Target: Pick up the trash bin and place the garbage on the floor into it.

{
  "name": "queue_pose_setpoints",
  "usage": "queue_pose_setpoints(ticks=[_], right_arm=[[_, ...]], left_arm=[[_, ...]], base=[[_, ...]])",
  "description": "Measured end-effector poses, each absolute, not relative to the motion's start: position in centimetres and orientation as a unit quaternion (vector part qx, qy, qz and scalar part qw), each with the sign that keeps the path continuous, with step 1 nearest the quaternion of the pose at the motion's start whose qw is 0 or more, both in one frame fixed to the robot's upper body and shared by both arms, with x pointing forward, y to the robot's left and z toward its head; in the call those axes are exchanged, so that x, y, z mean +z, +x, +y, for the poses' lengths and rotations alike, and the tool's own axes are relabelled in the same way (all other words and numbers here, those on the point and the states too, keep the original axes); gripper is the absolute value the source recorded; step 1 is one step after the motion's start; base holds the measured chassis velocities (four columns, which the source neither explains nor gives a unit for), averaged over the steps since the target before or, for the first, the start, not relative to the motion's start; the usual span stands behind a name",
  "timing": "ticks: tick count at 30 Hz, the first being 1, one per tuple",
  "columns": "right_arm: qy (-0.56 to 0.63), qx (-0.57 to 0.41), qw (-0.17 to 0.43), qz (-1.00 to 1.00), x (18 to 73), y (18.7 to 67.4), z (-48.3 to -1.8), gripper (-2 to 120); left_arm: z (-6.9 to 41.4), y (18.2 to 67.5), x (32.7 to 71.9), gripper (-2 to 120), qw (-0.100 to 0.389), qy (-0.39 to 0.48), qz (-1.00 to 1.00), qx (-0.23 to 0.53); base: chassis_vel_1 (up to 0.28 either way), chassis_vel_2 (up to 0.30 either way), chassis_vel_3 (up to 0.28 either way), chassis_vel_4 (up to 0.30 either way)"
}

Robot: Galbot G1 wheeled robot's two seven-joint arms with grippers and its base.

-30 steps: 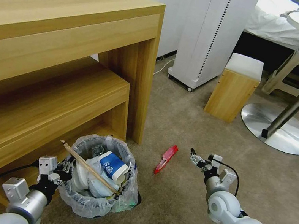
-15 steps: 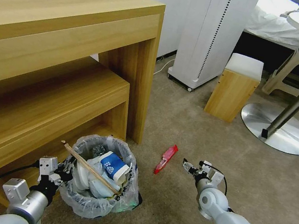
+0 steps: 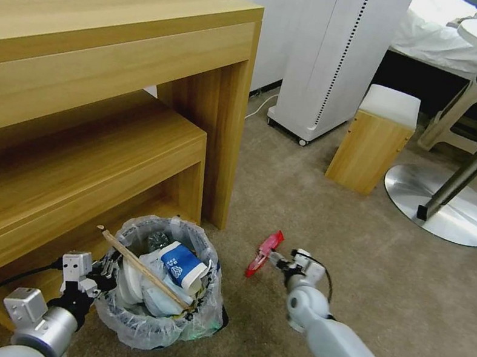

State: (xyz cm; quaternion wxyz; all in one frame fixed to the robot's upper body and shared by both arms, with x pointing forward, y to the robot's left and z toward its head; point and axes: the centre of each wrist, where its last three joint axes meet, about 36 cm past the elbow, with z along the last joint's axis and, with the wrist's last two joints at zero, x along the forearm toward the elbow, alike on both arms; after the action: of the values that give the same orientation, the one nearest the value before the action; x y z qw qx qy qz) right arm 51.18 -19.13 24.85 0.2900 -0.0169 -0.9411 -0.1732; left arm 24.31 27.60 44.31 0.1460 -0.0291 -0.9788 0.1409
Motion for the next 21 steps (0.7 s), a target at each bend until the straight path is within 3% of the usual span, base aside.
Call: queue_pose_setpoints(ticks=[14,21], right_arm=[[-0.015,-0.147,0.294,-0.944,21.1,52.6,-17.9,97],[-0.014,-0.137,0.302,-0.943,20.5,53.3,-17.8,88]], left_arm=[[27.4,23.6,44.6,2,0.142,-0.023,-0.979,0.143],[27.4,23.4,44.9,2,0.140,-0.025,-0.980,0.142]], base=[[0.000,0.000,0.000,0.000],[0.000,0.000,0.000,0.000]])
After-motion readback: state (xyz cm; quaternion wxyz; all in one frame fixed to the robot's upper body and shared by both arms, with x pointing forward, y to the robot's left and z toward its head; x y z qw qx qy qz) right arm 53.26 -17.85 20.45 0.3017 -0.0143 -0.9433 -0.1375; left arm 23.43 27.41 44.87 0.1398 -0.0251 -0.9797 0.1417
